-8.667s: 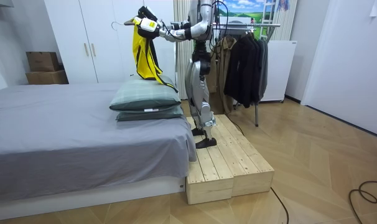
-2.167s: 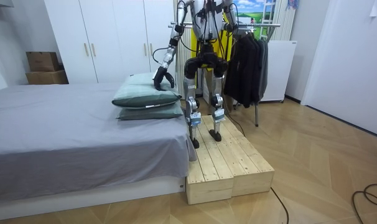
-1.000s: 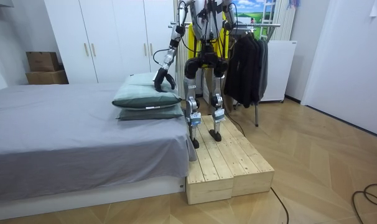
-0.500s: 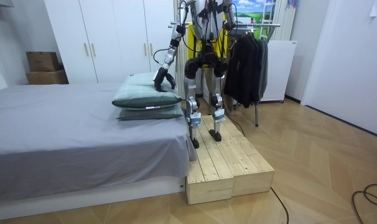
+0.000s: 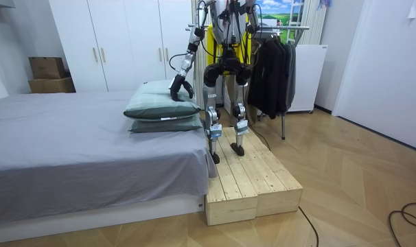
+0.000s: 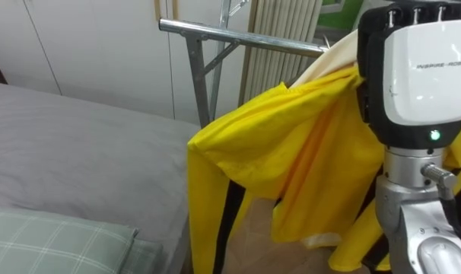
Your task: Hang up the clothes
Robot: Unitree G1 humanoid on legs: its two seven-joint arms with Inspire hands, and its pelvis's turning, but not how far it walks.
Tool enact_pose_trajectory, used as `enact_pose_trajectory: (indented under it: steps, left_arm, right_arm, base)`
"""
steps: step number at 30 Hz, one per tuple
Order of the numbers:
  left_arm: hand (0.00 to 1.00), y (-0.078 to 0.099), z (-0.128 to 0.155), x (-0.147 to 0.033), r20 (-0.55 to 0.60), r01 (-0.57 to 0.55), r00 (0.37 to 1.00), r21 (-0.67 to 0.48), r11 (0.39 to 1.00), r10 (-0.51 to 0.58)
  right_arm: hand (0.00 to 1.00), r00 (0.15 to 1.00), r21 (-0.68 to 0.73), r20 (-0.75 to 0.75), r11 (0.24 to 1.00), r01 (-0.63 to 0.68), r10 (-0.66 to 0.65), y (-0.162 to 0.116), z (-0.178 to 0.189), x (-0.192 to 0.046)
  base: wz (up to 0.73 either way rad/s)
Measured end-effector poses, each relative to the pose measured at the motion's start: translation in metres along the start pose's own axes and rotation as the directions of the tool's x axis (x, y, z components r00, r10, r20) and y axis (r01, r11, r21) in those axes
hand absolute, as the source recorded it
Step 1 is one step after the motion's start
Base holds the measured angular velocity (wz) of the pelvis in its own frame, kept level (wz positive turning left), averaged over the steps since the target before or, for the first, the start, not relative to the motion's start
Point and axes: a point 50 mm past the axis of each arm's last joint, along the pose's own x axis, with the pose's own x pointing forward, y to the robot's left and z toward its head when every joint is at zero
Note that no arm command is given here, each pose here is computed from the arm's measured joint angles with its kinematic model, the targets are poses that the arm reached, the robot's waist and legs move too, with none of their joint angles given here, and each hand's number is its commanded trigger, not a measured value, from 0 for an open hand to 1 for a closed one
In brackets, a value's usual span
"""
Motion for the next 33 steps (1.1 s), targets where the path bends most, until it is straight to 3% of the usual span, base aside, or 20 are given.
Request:
enact_pose_trajectory:
  steps: [10, 17, 24, 33]
  left_arm:
    - [0.0, -0.001, 0.0, -0.001, 0.015, -0.006, 1.0, -0.003, 1.0, 0.007]
    - [0.0, 0.002, -0.005, -0.003, 0.045, -0.033, 0.998, -0.011, 0.999, 0.034]
    - [0.0, 0.011, -0.007, -0.004, 0.057, -0.045, 0.997, -0.044, 0.998, 0.048]
    - [0.0, 0.014, -0.006, -0.004, 0.066, -0.052, 0.996, -0.047, 0.998, 0.055]
  right_arm:
    - [1.0, 0.99, 0.035, -0.121, 0.997, -0.073, 0.077, 0.013, -0.01, -0.006]
    - [1.0, 0.951, 0.086, -0.214, 0.974, -0.211, 0.225, 0.028, -0.021, -0.009]
    - [1.0, 0.891, 0.124, -0.235, 0.921, -0.369, 0.388, 0.045, -0.027, -0.017]
    - [1.0, 0.874, 0.136, -0.223, 0.902, -0.411, 0.432, 0.048, -0.025, -0.018]
  base:
    - [0.0]
    - [0.04]
    - [0.05]
    - [0.01]
